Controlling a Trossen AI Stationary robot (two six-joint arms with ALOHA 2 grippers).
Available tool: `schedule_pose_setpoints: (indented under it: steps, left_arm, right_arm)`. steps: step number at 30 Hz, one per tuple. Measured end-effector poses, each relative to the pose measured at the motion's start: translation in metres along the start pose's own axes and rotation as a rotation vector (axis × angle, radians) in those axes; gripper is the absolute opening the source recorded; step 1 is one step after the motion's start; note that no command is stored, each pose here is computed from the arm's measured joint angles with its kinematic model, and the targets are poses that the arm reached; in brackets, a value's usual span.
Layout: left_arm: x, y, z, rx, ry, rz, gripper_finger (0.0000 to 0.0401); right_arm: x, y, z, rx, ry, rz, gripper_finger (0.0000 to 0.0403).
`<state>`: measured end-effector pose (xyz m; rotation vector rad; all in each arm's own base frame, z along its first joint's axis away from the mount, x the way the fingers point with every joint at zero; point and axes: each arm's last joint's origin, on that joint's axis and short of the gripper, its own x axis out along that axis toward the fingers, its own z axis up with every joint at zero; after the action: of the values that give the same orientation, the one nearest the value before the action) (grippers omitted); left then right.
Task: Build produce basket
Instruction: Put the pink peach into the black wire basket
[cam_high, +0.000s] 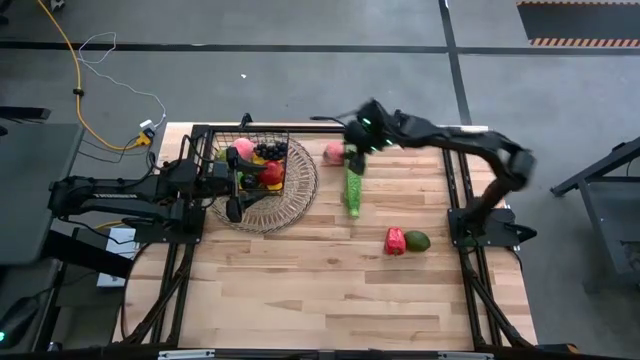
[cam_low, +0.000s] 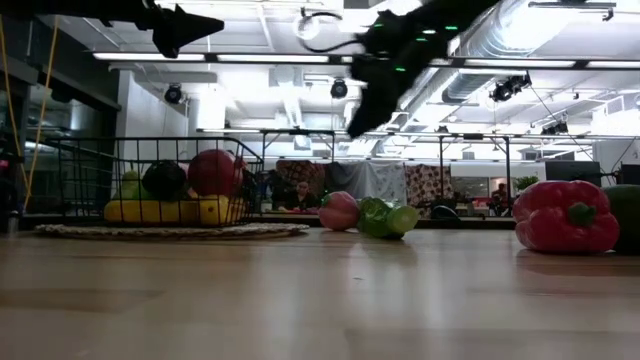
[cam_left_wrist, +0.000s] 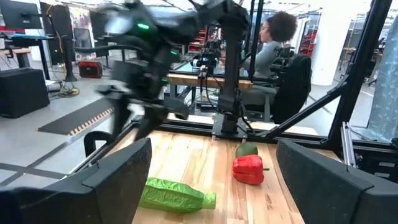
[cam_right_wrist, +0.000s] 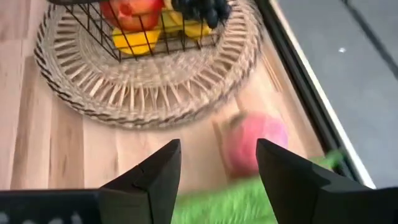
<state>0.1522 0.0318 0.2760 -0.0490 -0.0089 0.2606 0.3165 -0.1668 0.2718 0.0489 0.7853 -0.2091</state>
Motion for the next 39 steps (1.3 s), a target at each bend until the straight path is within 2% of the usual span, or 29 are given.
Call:
schedule_pose_setpoints:
  steps: [3, 7, 12, 15, 27, 39]
  left_arm:
    - [0.000, 0.000, 0.000, 0.000, -0.004, 0.000, 0.0335]
    - [0.000, 0.001, 0.001, 0.000, -0.009, 0.022, 0.0335]
    - [0.000, 0.002, 0.001, 0.000, -0.012, 0.067, 0.0335]
    - [0.001, 0.002, 0.000, 0.000, -0.007, 0.067, 0.0335]
    - [0.013, 0.002, -0.011, 0.051, 0.071, 0.087, 0.0335]
    - [0.019, 0.002, -0.010, 0.049, 0.040, 0.086, 0.0335]
  right_arm:
    - [-0.020, 0.015, -0.037, 0.045, -0.129, -0.037, 0.0196]
    - [-0.042, 0.034, -0.076, 0.096, -0.447, -0.053, 0.0195]
    - [-0.062, 0.052, -0.106, 0.094, -0.823, -0.031, 0.0195]
    - [-0.070, 0.057, -0.116, 0.068, -0.942, -0.027, 0.0195]
    - [-0.071, 0.061, -0.120, 0.084, -0.956, -0.004, 0.0195]
    - [-0.069, 0.061, -0.122, 0.090, -0.920, -0.002, 0.0195]
